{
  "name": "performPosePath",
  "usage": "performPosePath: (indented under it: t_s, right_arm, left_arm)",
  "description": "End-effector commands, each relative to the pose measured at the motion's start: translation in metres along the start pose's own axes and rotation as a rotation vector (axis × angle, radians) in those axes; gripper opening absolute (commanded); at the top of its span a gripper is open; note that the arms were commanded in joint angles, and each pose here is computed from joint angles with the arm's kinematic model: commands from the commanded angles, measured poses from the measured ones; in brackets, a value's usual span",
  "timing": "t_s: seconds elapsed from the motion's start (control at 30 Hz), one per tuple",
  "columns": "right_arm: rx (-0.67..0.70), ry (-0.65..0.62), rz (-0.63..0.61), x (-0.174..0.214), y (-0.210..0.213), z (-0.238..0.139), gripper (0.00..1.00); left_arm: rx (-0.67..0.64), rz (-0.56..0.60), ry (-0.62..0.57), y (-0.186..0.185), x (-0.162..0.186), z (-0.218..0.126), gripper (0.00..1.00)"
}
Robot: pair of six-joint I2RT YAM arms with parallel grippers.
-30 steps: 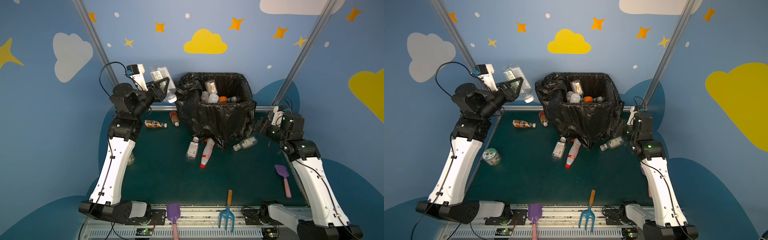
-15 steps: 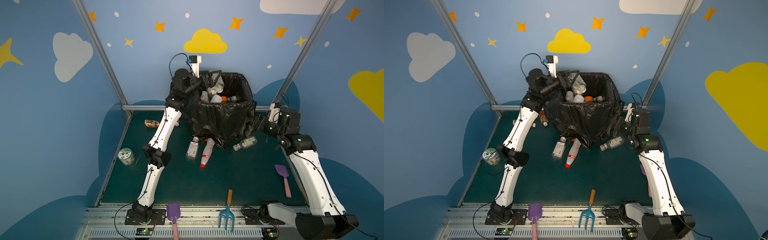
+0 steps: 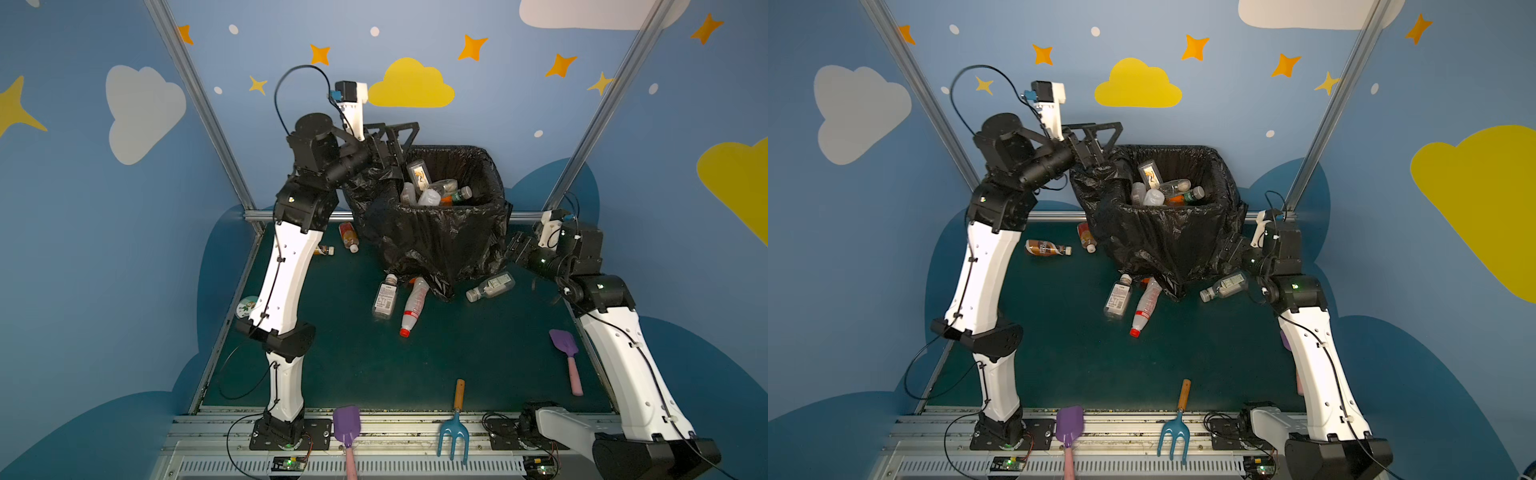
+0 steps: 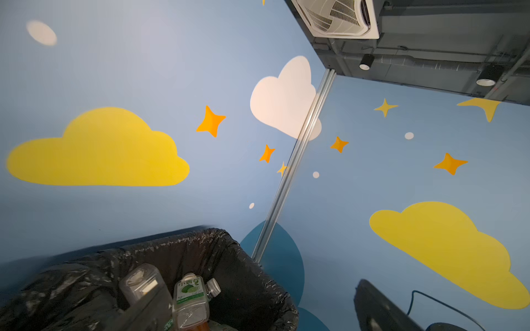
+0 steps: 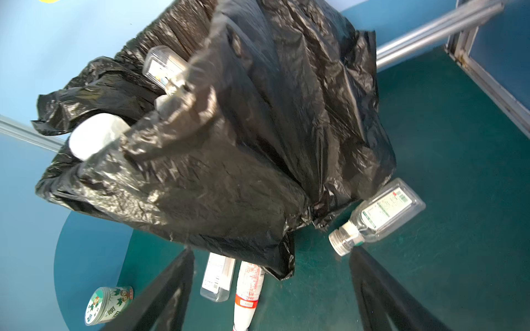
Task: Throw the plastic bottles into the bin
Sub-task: 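Lift the white-cap bottle with the left gripper over the bin and release it, then lower the left gripper back to the table while the right grasps the clear green-print bottle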
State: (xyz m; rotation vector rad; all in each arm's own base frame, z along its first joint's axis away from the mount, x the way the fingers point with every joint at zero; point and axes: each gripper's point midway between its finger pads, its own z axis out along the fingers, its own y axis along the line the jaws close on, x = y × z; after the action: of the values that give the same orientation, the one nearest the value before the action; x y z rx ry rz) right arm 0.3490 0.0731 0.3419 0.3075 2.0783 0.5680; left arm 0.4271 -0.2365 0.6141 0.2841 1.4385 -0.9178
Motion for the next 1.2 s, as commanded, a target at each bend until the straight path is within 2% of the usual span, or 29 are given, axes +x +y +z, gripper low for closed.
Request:
performPosePath:
  t_s: [0.0, 0.17, 0.37, 0.57, 0.73, 0.87, 0.93, 1.17]
  right_arm:
    - [0.075, 0.016, 0.083, 0.013, -0.021, 0.004, 0.83]
    - [0.143, 0.057, 0.181, 0.037, -0.047, 0.017, 0.84]
    - [0.183, 0.104, 0.218, 0.057, -0.064, 0.026, 0.84]
    - [0.202, 0.14, 0.246, 0.071, -0.073, 0.036, 0.87]
    - [0.216, 0.181, 0.267, 0.081, -0.079, 0.047, 0.94]
    - [0.232, 0.221, 0.282, 0.09, -0.085, 0.055, 0.97]
    - [0.239, 0.242, 0.29, 0.095, -0.087, 0.058, 0.97]
    - [0.268, 0.286, 0.315, 0.117, -0.103, 0.066, 0.97]
  left_arm:
    - [-0.224, -0.077, 0.221, 0.071, 0.06, -0.009, 1.0]
    - [-0.412, -0.193, 0.388, 0.125, 0.103, -0.06, 1.0]
    - [-0.573, -0.274, 0.392, 0.167, 0.151, -0.121, 1.0]
    - [-0.79, -0.482, 0.485, 0.212, 0.225, -0.189, 1.0]
    - [-0.848, -0.649, 0.572, 0.223, 0.29, -0.212, 1.0]
    - [-0.834, -0.761, 0.596, 0.222, 0.324, -0.216, 1.0]
    - [-0.831, -0.77, 0.596, 0.221, 0.334, -0.218, 1.0]
    - [-0.9, -0.668, 0.558, 0.22, 0.341, -0.234, 1.0]
